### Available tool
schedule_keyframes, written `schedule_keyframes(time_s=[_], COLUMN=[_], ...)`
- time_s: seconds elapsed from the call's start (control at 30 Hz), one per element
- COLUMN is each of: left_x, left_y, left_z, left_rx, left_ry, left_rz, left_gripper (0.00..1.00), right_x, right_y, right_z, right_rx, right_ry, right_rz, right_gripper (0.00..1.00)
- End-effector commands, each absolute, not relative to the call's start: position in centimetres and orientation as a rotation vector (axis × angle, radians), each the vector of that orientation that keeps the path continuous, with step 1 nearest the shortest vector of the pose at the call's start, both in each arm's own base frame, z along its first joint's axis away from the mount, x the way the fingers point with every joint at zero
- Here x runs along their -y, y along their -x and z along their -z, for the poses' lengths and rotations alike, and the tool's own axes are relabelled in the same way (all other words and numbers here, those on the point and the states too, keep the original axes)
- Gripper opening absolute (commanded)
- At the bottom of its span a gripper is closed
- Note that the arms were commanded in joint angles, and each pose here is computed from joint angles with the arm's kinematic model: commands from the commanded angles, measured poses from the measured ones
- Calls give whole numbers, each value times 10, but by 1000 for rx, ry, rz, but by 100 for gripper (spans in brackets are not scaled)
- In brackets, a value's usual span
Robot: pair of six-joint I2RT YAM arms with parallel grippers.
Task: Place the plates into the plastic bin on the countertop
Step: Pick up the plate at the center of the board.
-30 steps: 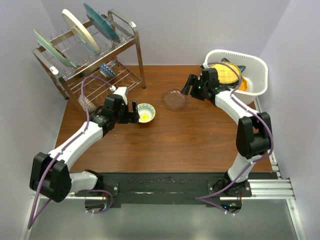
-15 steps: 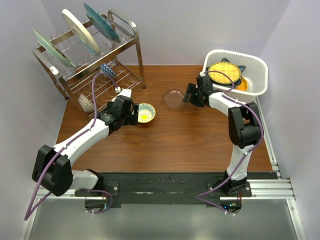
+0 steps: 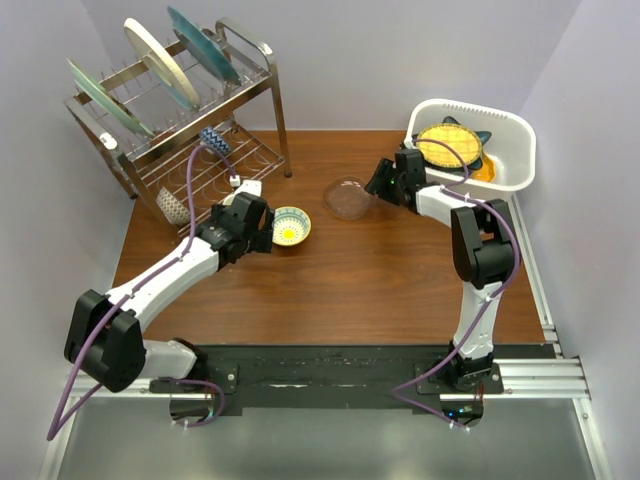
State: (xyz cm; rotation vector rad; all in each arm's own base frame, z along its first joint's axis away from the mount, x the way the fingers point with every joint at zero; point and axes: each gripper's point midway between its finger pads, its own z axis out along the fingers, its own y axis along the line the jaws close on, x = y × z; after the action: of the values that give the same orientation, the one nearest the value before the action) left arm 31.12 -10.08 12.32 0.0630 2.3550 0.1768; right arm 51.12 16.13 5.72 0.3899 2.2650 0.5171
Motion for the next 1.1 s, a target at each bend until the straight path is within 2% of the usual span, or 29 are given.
schedule_keyframes(time_s=[0.0,0.37,1.07], left_x=[99,105,108], left_y=[-315,-317,-314], left_z=[-137,-136,-141], left_rx=[-2307,-2311,-2293], left_ry=[-49,-67,-61], left_rz=[-188,-159,-104], left_gripper=[99,99,99], right_x=[-167,-173,-184], right_y=[-499,-480,-452], right_z=[-24,-8,-5], right_rx=[-2355,-2409,-2454], right_ry=[-455,-414,-290], right_rz=[-559,-518,-386], right_gripper=[54,49,49])
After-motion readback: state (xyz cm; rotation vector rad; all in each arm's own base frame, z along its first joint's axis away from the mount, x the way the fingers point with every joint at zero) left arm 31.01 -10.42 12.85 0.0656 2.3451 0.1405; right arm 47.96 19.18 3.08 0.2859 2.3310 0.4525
